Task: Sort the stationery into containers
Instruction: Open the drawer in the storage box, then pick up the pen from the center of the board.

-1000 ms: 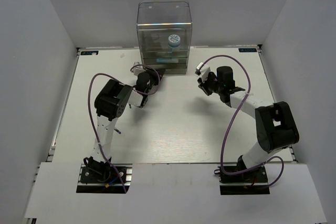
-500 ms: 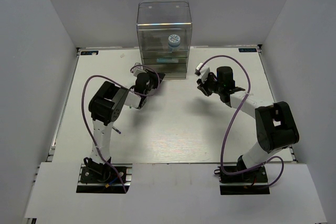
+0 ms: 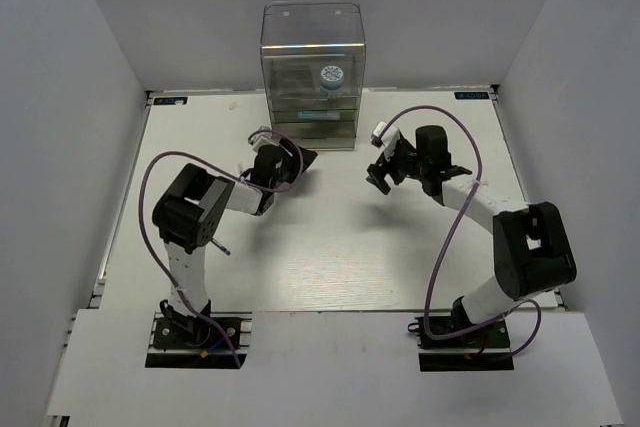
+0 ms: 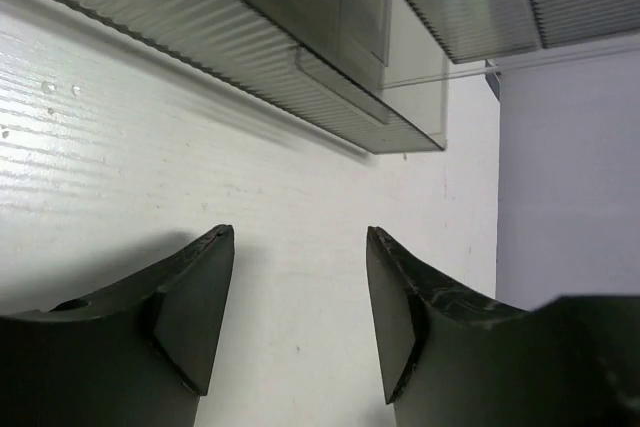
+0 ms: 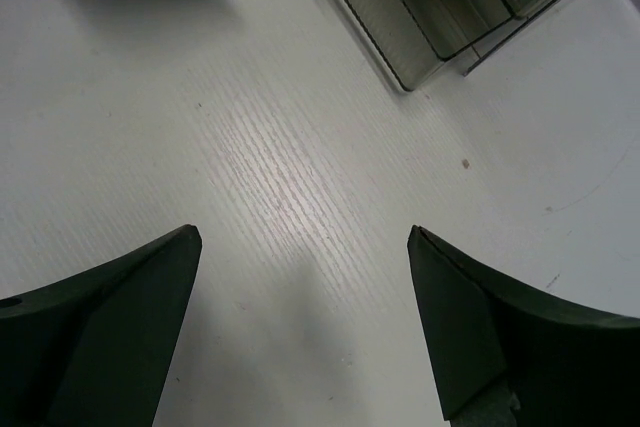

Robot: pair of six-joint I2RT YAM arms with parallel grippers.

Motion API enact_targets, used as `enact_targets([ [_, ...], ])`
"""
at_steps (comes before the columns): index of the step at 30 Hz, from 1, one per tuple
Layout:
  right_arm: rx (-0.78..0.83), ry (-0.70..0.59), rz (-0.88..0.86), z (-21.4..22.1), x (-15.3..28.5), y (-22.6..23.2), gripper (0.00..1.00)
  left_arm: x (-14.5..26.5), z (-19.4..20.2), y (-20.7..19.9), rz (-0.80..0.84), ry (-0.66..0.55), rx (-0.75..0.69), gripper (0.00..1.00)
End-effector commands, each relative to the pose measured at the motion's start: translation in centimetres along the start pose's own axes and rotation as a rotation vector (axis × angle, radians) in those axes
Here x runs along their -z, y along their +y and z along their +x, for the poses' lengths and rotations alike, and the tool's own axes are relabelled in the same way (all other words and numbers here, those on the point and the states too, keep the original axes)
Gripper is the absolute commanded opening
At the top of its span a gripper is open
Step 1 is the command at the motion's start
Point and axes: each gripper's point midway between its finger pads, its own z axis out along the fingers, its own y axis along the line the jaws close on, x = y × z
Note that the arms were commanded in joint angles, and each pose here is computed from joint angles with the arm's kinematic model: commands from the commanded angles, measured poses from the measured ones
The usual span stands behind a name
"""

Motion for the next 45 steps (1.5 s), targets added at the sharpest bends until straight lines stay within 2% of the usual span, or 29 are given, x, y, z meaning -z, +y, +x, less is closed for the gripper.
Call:
enact_targets([
  [1,0.071,-0.114,0.011,-3.4,1.1,-0.4,0.9,2.4,-1.1,-3.3,0.079,-0.01,-0.093,0.66],
  [2,0.094,-0.143,0.033,-4.3,1.9,-0.6,0.9,3.2,-2.0,-4.6,0.109,-0.029,-0.108,0.67],
  [6,0.072,-0.178,0.033,-5.3,1.5,-1.0,0.9,5.7,-1.6,-3.1,-0.014,0.037,-0.177,0.7],
  [7,0.003,-0.102,-0.02,-3.2,0.7,0.1,0.9,6.2,-2.2,-2.2,-0.057,0.034,-0.187,0.71],
  [8,0.001,-0.12,-0.017,-5.4,0.6,-1.1,0.9,6.8,-2.1,-1.5,-0.101,0.048,-0.189,0.73],
  [9,-0.05,-0.051,-0.083,-4.0,0.5,0.0,0.9,7.4,-2.7,-0.4,-0.159,0.044,-0.188,0.75],
  [10,-0.102,-0.014,-0.182,-2.5,-0.7,1.6,0.86,8.9,-3.9,0.8,-0.261,0.002,-0.2,0.82],
  [12,-0.13,-0.019,-0.209,-3.1,-0.8,1.9,0.78,10.7,-4.5,2.0,-0.35,-0.052,-0.149,0.94],
  [13,-0.114,-0.041,-0.198,-3.7,-0.6,2.0,0.69,11.8,-4.9,3.0,-0.403,-0.076,-0.138,0.94],
  [14,-0.091,-0.08,-0.18,-4.1,-0.6,1.8,0.58,13.0,-5.7,3.0,-0.41,-0.109,-0.108,1.0],
  [15,-0.093,-0.084,-0.192,-4.1,-0.6,2.4,0.43,13.6,-6.1,3.1,-0.434,-0.137,-0.069,1.0],
  [16,-0.096,-0.086,-0.197,-4.4,-0.7,2.4,0.29,15.2,-6.3,5.2,-0.543,-0.156,-0.079,1.0],
  [17,-0.122,-0.063,-0.215,-3.9,-0.8,2.8,0.1,15.8,-6.8,5.2,-0.574,-0.169,-0.073,1.0],
  [18,-0.119,-0.064,-0.21,-4.2,-0.9,2.5,0.05,16.3,-7.6,4.6,-0.599,-0.203,-0.016,1.0],
  [19,-0.127,-0.061,-0.208,-4.3,-1.1,2.4,0.05,18.3,-7.5,6.7,-0.733,-0.205,-0.028,1.0],
  [21,-0.142,-0.047,-0.199,-3.9,-1.2,2.3,0.05,19.6,-8.1,6.5,-0.801,-0.223,0.005,1.0],
  [25,-0.153,-0.049,-0.199,-3.8,-1.2,2.6,0.09,23.0,-7.1,9.1,-1.069,-0.212,0.068,0.96],
  [26,-0.158,-0.045,-0.196,-3.6,-1.2,2.6,0.11,24.3,-6.6,10.1,-1.177,-0.182,0.05,0.96],
  [29,-0.156,-0.042,-0.196,-3.6,-1.3,2.8,0.12,26.1,-6.4,11.1,-1.303,-0.189,0.044,0.97],
  [36,-0.152,-0.039,-0.188,-3.7,-1.5,2.7,0.12,28.2,-7.0,12.5,-1.376,-0.216,0.018,0.99],
  [41,-0.156,-0.028,-0.203,-3.4,-1.9,3.3,0.12,29.6,-7.8,13.2,-1.412,-0.245,0.0,0.9],
  [45,-0.153,-0.03,-0.199,-3.8,-2.1,3.1,0.12,29.8,-6.1,15.3,-1.361,-0.202,0.093,0.8],
])
